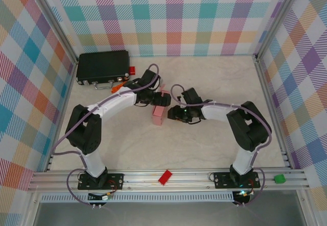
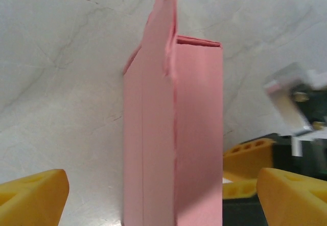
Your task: Fold the paper box
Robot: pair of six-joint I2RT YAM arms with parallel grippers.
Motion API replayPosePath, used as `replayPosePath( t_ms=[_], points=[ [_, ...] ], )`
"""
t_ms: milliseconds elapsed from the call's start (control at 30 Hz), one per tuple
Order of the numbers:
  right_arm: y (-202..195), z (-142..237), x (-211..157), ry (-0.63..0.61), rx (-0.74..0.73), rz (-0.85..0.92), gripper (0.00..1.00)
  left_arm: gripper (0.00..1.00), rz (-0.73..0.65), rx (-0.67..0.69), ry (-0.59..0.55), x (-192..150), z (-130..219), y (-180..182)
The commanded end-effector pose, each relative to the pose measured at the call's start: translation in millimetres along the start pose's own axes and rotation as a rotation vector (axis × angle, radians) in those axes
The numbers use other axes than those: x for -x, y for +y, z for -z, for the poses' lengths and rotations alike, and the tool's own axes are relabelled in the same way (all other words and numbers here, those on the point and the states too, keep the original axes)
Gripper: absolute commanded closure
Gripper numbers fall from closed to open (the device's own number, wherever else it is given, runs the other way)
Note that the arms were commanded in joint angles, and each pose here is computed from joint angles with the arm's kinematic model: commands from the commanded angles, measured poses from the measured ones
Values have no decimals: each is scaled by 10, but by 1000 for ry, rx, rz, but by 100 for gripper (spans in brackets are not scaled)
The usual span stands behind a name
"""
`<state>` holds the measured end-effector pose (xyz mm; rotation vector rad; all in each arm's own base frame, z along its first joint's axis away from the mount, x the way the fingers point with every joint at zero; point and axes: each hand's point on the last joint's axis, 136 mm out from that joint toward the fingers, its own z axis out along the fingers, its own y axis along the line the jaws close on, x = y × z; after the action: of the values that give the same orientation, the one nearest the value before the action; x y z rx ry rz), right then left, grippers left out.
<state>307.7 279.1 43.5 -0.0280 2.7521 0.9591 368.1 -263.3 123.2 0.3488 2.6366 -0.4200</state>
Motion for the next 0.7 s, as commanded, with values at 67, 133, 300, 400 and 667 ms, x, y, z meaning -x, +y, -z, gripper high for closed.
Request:
replayPosePath(
  t_ms=[67,133,300,400,667],
  points=[
    [-323,299,15,-45,-74,-37,47,15,-130,112,63,-97,-62,49],
    [-387,369,16,-52,-83,-48,47,20,-146,121,73,-108,-97,50],
    [-509,481,4,-63,-105,-60,46,36,-189,146,111,-138,-142,60],
    [-551,527,10,-70,-111,-66,46,42,-228,145,113,-131,-126,40],
    [-704,677,27,-95,-142,-88,46,49,-364,111,147,-171,-122,-15]
  ],
)
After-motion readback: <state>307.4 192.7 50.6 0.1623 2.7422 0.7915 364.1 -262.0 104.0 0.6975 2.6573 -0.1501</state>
